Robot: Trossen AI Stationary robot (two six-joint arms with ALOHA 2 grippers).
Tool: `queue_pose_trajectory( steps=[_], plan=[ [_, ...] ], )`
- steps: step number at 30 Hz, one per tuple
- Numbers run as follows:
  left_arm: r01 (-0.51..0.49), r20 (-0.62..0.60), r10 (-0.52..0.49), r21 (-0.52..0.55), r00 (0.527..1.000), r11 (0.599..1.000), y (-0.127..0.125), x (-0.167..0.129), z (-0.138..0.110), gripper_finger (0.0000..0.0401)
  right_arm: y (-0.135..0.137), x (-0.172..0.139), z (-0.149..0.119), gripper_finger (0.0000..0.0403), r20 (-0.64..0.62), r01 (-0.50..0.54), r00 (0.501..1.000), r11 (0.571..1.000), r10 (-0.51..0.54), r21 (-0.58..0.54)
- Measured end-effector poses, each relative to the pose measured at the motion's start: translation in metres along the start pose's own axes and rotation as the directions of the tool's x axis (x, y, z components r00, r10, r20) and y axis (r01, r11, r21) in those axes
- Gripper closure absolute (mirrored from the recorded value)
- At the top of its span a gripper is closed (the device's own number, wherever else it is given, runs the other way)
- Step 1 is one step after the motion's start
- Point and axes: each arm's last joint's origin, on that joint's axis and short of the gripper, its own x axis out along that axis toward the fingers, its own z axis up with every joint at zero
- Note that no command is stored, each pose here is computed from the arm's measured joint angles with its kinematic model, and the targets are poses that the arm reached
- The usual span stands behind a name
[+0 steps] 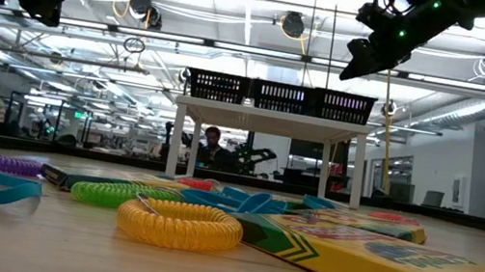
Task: Pick & Place Office Desk Supplies
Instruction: Put the blue rubber band into the right black bin on the shelf
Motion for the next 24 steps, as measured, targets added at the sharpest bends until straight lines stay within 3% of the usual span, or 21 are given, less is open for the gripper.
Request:
queue_pose_trajectory(
  steps=[6, 11, 17, 24],
  plan=[
    [-0.001, 0.000, 0.001, -0.001, 1.000, 1.000, 0.000, 0.000, 0.000, 0.0132, 0.001, 0.000, 0.000, 0.0236, -0.001, -0.012, 1.000, 0.998, 0.012, 0.068],
    [0.000, 0.000, 0.000, 0.000, 1.000, 1.000, 0.000, 0.000, 0.000, 0.0132, 0.010, -0.004, 0.003, 0.0239, 0.047, -0.172, 0.984, 0.983, 0.170, 0.063],
    [0.000, 0.000, 0.000, 0.000, 1.000, 1.000, 0.000, 0.000, 0.000, 0.0132, 0.027, -0.013, 0.007, 0.0242, 0.097, -0.364, 0.928, 0.931, 0.360, 0.027],
    [0.000, 0.000, 0.000, -0.001, 1.000, 1.000, 0.000, 0.000, 0.000, 0.0132, 0.054, -0.033, 0.011, 0.0245, 0.133, -0.543, 0.829, 0.839, 0.544, -0.047]
  ],
)
